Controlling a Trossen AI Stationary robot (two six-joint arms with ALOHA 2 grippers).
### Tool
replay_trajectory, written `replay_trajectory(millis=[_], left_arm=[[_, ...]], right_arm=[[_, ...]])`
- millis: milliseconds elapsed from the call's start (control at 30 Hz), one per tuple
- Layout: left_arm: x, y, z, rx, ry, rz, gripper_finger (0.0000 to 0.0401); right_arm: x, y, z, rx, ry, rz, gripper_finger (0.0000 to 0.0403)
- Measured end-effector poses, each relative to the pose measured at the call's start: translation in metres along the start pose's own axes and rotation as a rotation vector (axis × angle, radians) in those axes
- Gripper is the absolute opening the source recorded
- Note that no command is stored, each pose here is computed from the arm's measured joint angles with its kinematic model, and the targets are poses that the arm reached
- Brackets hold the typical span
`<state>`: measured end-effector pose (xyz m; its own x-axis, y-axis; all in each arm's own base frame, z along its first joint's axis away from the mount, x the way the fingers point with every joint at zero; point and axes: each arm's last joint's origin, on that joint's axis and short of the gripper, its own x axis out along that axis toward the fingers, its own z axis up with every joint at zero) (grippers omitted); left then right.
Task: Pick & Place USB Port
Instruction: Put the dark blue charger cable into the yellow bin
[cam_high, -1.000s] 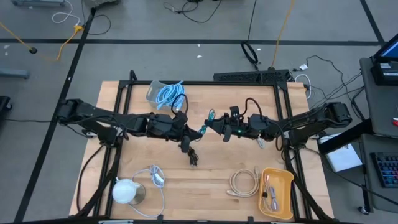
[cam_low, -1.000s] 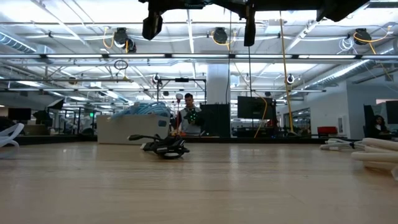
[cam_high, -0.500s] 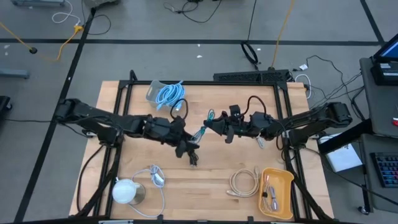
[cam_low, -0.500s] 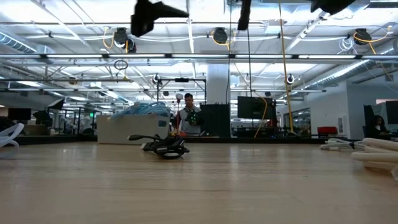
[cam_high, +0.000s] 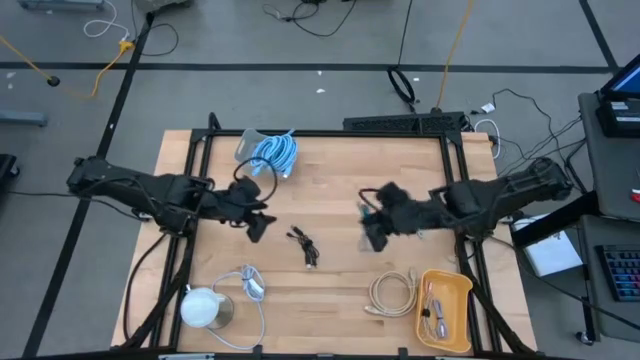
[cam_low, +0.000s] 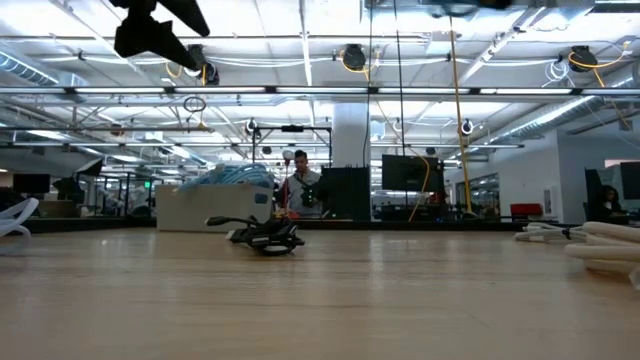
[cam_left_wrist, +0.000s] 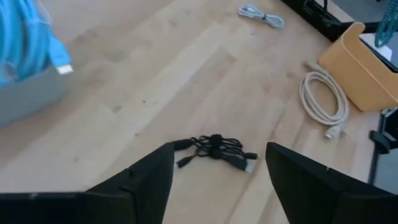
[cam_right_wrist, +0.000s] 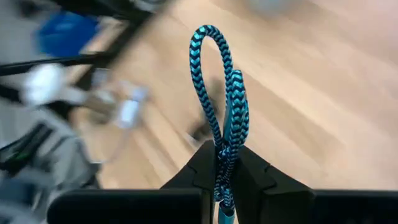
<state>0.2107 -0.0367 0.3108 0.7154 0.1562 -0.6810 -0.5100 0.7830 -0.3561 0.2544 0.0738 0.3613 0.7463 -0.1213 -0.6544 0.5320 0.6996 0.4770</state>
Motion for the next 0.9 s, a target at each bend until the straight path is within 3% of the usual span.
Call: replay_trajectory(millis=[100,333,567,667,900], left_arm=[[-0.008,0.004,0.000,0.033,-0.010,0.005,0.0237],[-0.012,0.007,-0.002,0.146,0.029,-0.009,0.0228],[-0.013,0.003,-0.008,0.246,0.066,-0.035,0.0245],[-0.015,0.003,-0.013,0.286,0.099,-0.026,0.0245],[-0.019,0.001,-0.026,0.354,0.162,-0.026,0.0235]], right_arm=[[-0.016,-0.005,-0.021,0.130,0.069,-0.152,0.0019],[-0.020,0.003,-0.088,0.411,0.254,-0.302,0.0018],[-0.019,0.007,-0.154,0.543,0.417,-0.598,0.0018],[-0.018,0.002,-0.157,0.549,0.496,-0.737,0.0018],[-0.009,-0.008,-0.149,0.542,0.453,-0.890,0.0018]])
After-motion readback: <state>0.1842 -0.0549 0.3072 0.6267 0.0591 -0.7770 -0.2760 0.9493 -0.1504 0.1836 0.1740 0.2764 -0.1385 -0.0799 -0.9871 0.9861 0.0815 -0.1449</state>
